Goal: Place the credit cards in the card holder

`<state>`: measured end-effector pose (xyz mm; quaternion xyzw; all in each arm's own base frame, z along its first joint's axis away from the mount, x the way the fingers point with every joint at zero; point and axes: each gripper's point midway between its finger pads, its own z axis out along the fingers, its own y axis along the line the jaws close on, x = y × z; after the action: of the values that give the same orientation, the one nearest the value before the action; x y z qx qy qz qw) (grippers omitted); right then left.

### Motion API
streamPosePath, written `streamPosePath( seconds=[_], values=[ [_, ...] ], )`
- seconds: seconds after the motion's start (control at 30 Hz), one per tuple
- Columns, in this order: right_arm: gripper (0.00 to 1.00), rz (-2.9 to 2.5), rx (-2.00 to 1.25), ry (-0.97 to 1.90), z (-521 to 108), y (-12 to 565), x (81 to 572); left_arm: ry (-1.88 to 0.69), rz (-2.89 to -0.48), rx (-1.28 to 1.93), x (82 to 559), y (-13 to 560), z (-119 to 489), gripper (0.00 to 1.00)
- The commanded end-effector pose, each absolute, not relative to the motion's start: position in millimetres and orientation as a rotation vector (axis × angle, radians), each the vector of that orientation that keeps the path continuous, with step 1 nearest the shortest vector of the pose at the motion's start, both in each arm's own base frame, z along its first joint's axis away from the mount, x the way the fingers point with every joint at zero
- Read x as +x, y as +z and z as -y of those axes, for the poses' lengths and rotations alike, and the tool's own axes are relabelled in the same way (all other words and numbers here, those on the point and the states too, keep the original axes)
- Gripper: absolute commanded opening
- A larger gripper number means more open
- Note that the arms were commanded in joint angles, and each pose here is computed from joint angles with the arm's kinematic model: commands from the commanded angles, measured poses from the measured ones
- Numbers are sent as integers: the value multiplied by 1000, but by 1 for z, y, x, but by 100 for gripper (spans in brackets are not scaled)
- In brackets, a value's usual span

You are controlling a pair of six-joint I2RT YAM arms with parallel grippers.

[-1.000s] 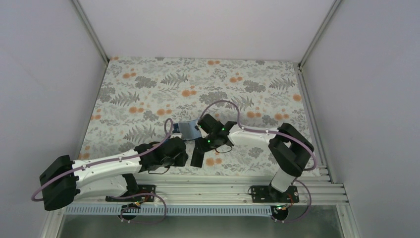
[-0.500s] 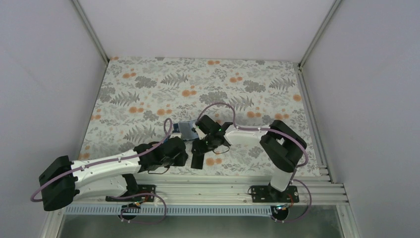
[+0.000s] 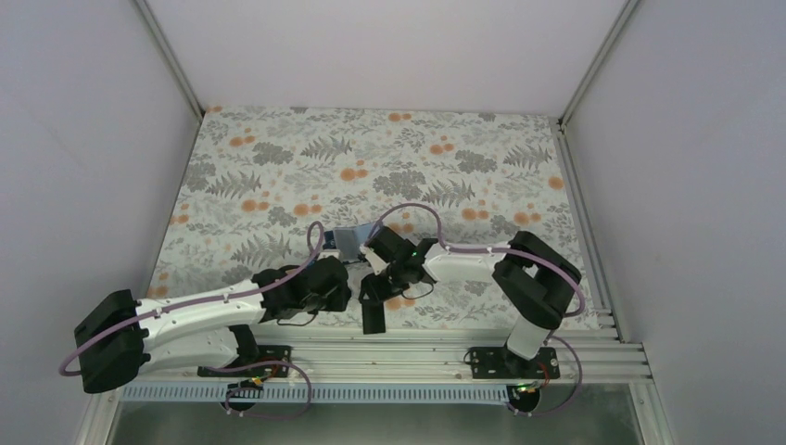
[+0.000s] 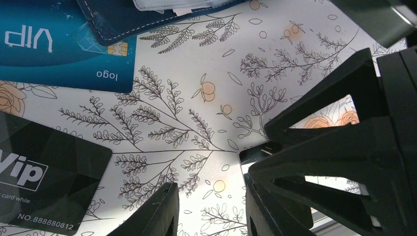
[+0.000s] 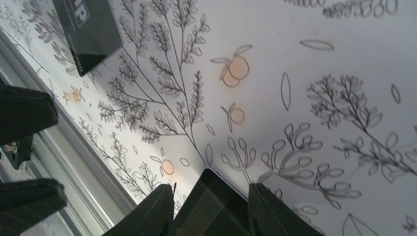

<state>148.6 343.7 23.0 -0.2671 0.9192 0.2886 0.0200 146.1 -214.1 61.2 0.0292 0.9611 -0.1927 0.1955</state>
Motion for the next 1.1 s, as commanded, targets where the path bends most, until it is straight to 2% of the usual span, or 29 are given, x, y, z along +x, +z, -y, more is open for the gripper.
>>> streamPosePath(
  seconds=[0.0,0.17,0.3,0.5,0.8,1.07],
  values=[
    [41,-2919,-791,789,-325,20,138,-552,-2686,76,146,60,216,36],
    [45,-2802,-680,907,-338,69,153,-579,-2701,108,145,52,225,36],
    [48,-2842,-545,982,-330,81,143,-639,-2706,154,149,48,245,36],
    [51,-2991,-265,1169,-304,70,99,-666,-2742,205,156,38,264,35],
    [52,-3106,-193,1244,-289,50,60,-731,-2728,234,156,42,273,30],
    [53,-3118,-175,1249,-296,41,56,-786,-2730,274,147,35,274,27]
  ],
)
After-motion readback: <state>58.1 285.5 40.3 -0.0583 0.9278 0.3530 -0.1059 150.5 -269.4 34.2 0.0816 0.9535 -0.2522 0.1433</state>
